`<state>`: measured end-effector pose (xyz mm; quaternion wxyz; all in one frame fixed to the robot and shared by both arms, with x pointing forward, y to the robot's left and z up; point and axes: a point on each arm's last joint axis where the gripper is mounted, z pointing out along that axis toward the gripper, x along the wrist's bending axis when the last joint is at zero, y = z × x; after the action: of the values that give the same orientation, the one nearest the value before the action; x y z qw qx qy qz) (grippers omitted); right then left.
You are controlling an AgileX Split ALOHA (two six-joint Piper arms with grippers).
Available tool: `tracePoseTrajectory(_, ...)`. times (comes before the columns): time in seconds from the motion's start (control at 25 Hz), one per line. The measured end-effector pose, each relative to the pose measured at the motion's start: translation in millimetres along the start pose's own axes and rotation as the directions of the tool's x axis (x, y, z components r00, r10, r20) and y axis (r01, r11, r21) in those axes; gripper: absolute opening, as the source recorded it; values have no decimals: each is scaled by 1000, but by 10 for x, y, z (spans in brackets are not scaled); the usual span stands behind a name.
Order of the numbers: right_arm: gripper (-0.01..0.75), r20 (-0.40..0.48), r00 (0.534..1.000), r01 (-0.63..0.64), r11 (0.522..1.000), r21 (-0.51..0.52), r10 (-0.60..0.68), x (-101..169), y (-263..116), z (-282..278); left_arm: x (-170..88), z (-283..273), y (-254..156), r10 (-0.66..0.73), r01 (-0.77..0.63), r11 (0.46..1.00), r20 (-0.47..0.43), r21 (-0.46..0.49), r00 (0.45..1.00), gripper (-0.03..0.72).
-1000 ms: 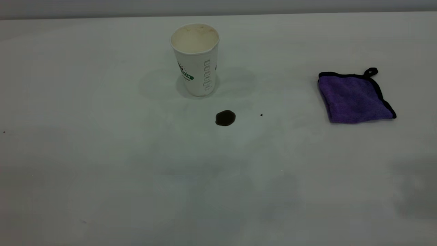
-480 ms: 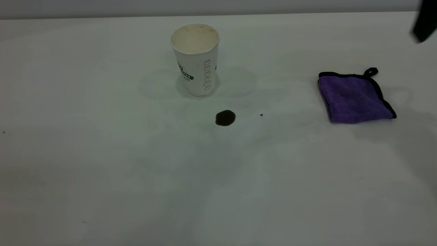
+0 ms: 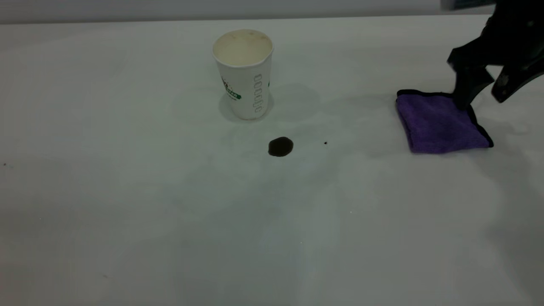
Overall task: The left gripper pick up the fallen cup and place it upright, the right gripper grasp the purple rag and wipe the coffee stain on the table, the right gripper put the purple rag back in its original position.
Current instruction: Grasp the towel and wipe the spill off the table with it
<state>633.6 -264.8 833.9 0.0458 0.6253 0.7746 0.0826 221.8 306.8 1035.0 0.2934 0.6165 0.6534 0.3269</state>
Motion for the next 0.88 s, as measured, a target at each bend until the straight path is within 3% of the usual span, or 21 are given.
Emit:
tracePoseTrajectory(0.6,589,-6,999,41,998,38,-41,-69,204,694,0,0,-1,0,0,1000,0,1,1000,239)
tracePoseTrajectory(0.72,462,-8,999,51,997,53,-51,-82,244,733,0,0,-1,0,0,1000,0,1,1000,239)
tracePoseTrajectory(0.88,122,-12,994,113,992,60,-113,18,275,750,0,0,-1,0,0,1000,0,1,1000,239)
